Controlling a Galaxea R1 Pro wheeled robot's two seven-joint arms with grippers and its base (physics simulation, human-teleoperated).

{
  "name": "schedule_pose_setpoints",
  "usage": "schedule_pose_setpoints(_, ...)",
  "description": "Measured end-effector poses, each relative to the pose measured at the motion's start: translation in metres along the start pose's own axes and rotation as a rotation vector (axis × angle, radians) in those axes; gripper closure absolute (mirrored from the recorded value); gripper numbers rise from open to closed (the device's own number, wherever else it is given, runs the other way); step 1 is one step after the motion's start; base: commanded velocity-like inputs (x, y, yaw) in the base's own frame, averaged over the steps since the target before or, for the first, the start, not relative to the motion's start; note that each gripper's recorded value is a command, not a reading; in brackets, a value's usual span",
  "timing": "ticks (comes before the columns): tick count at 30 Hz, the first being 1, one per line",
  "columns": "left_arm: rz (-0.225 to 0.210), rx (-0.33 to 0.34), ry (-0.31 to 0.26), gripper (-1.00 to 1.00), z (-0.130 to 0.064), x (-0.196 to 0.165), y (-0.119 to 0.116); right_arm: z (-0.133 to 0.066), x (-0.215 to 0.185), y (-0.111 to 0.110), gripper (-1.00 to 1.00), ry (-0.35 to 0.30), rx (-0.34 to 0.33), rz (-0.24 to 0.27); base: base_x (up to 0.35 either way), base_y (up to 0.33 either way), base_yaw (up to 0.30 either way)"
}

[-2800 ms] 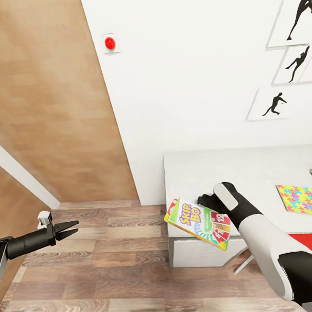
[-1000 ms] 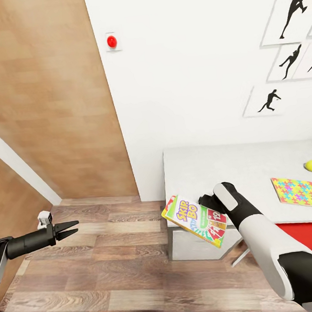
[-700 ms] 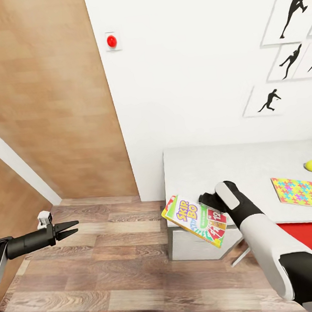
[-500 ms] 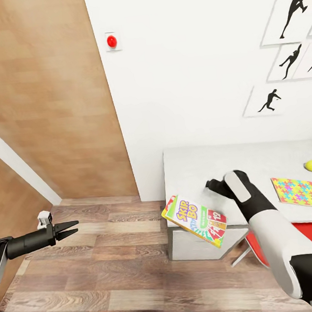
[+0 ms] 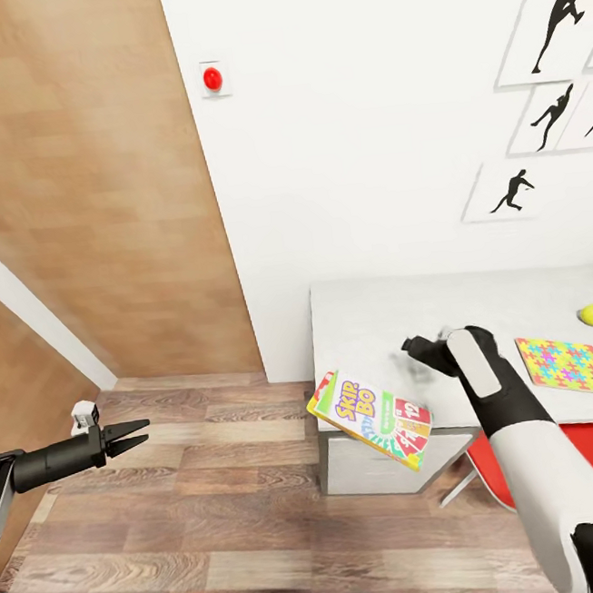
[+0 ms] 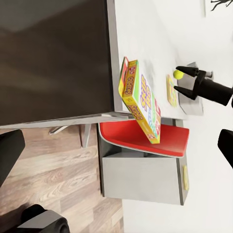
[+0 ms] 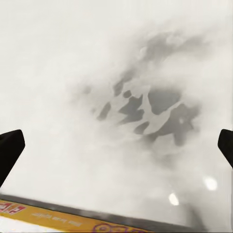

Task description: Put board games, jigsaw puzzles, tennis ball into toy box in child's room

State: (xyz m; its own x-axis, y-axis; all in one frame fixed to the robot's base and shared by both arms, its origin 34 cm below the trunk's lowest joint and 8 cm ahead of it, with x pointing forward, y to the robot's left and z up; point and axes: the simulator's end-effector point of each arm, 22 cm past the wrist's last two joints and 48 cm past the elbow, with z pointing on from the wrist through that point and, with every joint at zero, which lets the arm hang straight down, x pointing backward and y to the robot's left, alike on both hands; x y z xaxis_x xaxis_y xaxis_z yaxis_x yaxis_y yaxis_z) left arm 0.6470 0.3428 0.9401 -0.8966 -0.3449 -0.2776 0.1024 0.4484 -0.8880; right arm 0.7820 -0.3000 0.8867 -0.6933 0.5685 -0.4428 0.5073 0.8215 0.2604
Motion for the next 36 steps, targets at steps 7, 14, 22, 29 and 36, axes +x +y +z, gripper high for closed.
schedule_pose_setpoints(7, 0.000, 0.001, 0.000, -1.00, 0.001, 0.000, 0.000, -0.023, 0.034, 0.009, -1.00, 0.003, -0.146, -0.011, 0.000, 0.000, 0.000)
schedule_pose_setpoints(14, 0.001, 0.003, 0.001, -1.00, 0.001, 0.000, -0.002, -0.050, 0.074, 0.008, -1.00, 0.006, -0.314, 0.020, 0.000, 0.000, -0.069)
schedule_pose_setpoints(22, 0.008, -0.013, -0.001, -1.00, 0.002, 0.000, -0.002, -0.073, 0.106, 0.006, -1.00, 0.018, -0.495, 0.076, 0.000, 0.000, -0.151)
schedule_pose_setpoints(29, 0.015, -0.053, -0.006, -1.00, 0.001, -0.002, 0.004, -0.086, 0.100, 0.005, -1.00, -0.033, -0.570, 0.113, 0.000, 0.000, -0.162)
schedule_pose_setpoints(36, 0.022, -0.055, -0.011, -1.00, 0.000, -0.004, 0.001, -0.092, 0.096, 0.007, -1.00, -0.049, -0.586, 0.117, 0.000, 0.000, -0.161)
